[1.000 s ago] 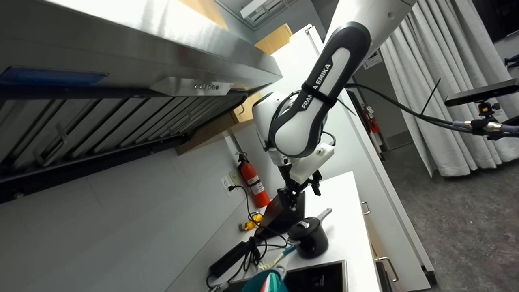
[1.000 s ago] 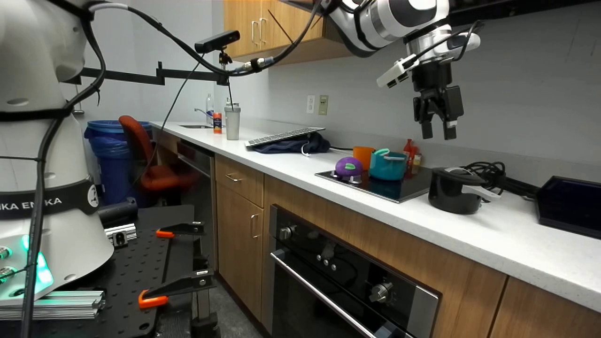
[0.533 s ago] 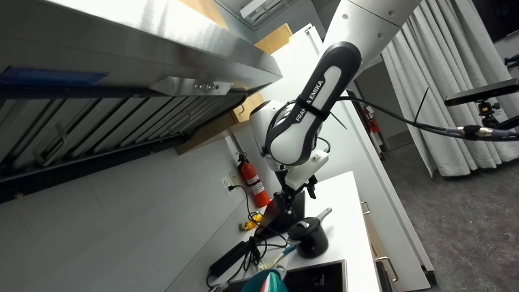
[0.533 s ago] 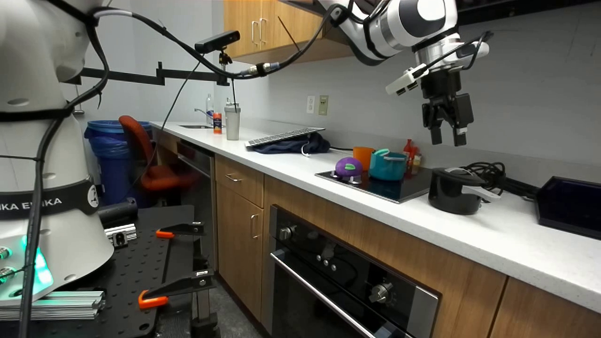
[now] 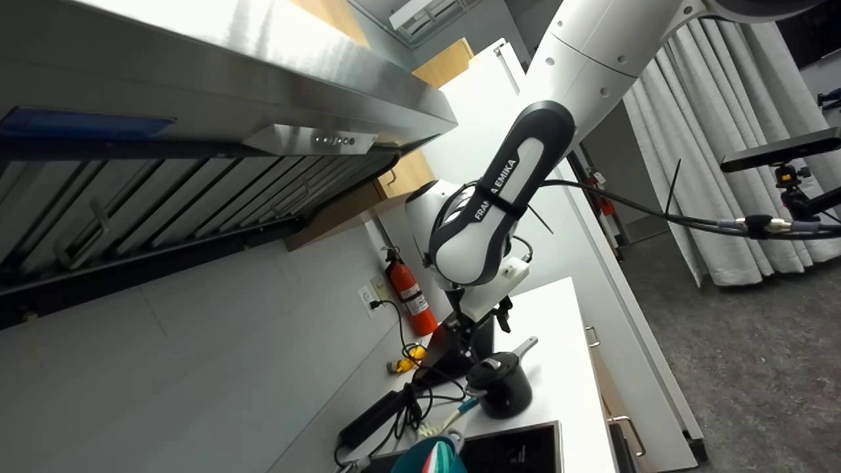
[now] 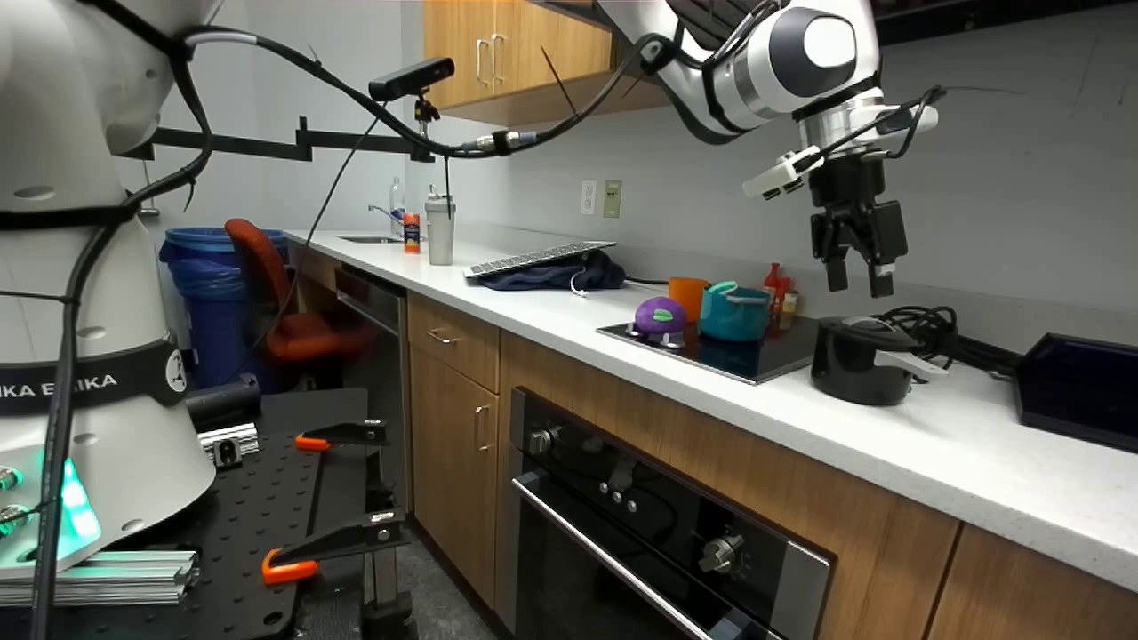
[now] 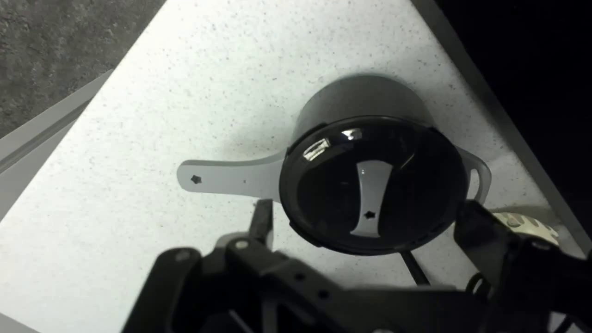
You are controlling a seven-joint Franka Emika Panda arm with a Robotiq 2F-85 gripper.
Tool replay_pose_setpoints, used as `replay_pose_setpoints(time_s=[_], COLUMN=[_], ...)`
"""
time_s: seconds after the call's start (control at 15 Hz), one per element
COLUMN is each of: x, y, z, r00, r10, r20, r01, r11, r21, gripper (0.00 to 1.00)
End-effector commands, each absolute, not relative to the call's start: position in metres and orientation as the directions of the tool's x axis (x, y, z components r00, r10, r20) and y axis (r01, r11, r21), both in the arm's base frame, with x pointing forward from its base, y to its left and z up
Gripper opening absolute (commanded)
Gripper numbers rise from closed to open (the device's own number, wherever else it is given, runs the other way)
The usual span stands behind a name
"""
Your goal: Remove the lid from the black pot and put it on the blue pot
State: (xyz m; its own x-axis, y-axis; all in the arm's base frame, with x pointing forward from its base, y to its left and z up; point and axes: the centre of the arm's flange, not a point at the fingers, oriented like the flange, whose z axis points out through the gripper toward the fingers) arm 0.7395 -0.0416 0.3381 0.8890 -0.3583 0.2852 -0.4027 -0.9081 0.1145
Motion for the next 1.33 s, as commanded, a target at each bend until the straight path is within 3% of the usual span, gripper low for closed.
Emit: replay_pose_setpoints(time_s=[0.0,1.07,1.13,1.27], x=[0.762,0.784,0.785,0.786], y=[-0.042,-0.049,-0.049,-0.050], z=[0.326,0.312,0.310,0.308], r00=[0.883,0.876,0.875,0.875], r10=[-0.378,-0.394,-0.398,-0.401], r20=[0.279,0.278,0.276,0.272], r01=[-0.420,-0.436,-0.439,-0.441], r11=[-0.901,-0.894,-0.893,-0.892], r21=[0.106,0.105,0.103,0.103], gripper=[1.00,1.00,0.82,0.66])
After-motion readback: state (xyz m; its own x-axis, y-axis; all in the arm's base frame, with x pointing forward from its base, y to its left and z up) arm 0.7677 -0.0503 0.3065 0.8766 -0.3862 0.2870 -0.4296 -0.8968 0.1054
